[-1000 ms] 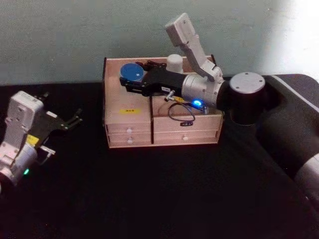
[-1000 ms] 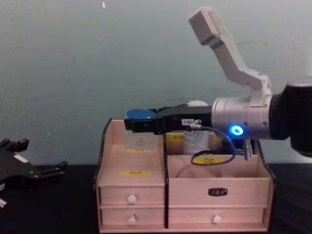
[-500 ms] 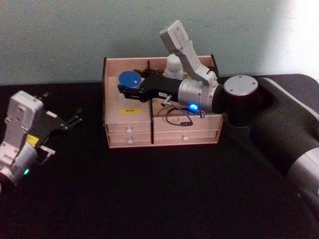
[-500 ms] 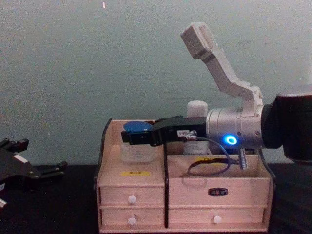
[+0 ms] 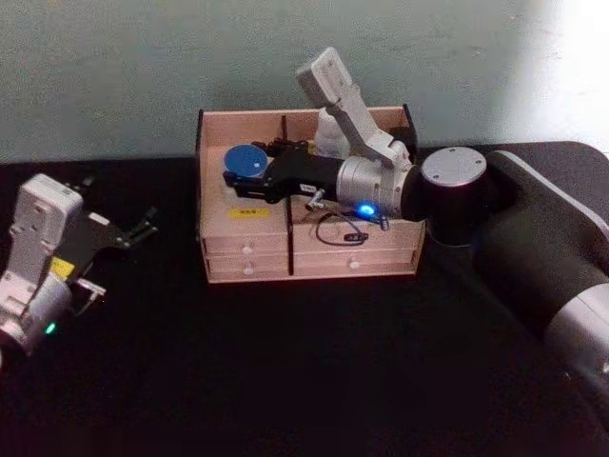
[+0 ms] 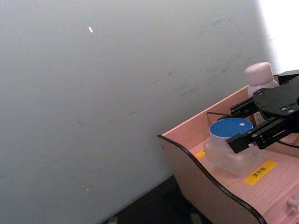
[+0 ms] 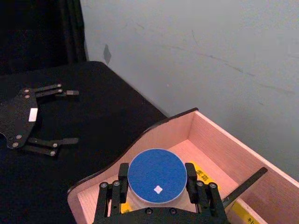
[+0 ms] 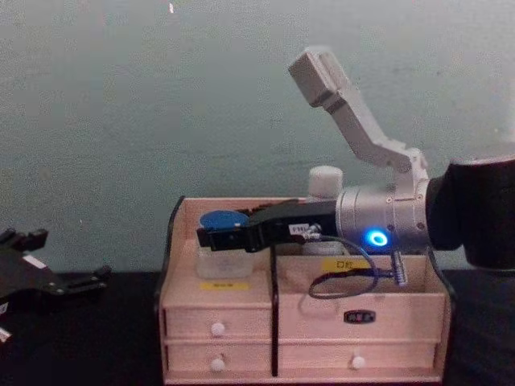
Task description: Pick up the facial cleanser and watermelon frost from the table and place them into the tiered storage box.
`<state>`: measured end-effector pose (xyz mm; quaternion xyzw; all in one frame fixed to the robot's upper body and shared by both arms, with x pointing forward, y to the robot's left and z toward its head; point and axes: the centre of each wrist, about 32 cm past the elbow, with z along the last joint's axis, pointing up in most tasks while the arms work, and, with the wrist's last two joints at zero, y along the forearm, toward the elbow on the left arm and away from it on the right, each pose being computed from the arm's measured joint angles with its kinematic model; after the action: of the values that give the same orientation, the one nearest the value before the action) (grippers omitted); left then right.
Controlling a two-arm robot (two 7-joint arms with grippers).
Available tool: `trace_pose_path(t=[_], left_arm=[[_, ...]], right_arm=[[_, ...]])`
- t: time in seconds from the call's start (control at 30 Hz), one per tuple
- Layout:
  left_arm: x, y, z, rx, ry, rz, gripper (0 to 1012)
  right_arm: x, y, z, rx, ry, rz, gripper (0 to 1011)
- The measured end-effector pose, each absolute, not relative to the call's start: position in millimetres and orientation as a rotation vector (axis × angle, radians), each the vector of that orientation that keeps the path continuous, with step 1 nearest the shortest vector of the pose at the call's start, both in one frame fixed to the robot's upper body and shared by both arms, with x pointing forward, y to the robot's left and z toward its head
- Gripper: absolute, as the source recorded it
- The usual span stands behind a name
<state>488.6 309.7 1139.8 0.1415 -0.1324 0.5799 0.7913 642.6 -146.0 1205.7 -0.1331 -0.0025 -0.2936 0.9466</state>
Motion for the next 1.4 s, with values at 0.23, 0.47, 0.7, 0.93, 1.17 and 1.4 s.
trace_pose_path(t=[0.23, 0.47, 0.7, 0.93, 1.17, 1.4], left_arm=[[488.6, 309.7, 1139.8, 0.304, -0.285, 1.248, 1001], [488.6, 309.7, 1139.8, 0.304, -0.285, 1.248, 1001], [488.6, 309.7, 1139.8, 0.304, -0.285, 1.248, 1001], [488.6, 309.7, 1139.8, 0.304, -0.285, 1.248, 1001], [488.6, 309.6, 1139.8, 0.304, -0.285, 1.248, 1001], [488.6, 309.7, 1139.8, 0.304, -0.285, 1.248, 1001]], right_arm=[[642.5, -146.0, 1205.6, -0.27, -0.005, -0.598, 720], [642.5, -146.2, 1205.8, -0.267, -0.004, -0.599, 721], [642.6, -146.3, 1205.9, -0.265, -0.004, -0.599, 864], [642.6, -146.3, 1205.9, -0.264, -0.004, -0.599, 1002], [642.6, -146.3, 1205.9, -0.263, -0.003, -0.599, 1002], [642.6, -146.4, 1205.8, -0.263, -0.003, -0.599, 1002]])
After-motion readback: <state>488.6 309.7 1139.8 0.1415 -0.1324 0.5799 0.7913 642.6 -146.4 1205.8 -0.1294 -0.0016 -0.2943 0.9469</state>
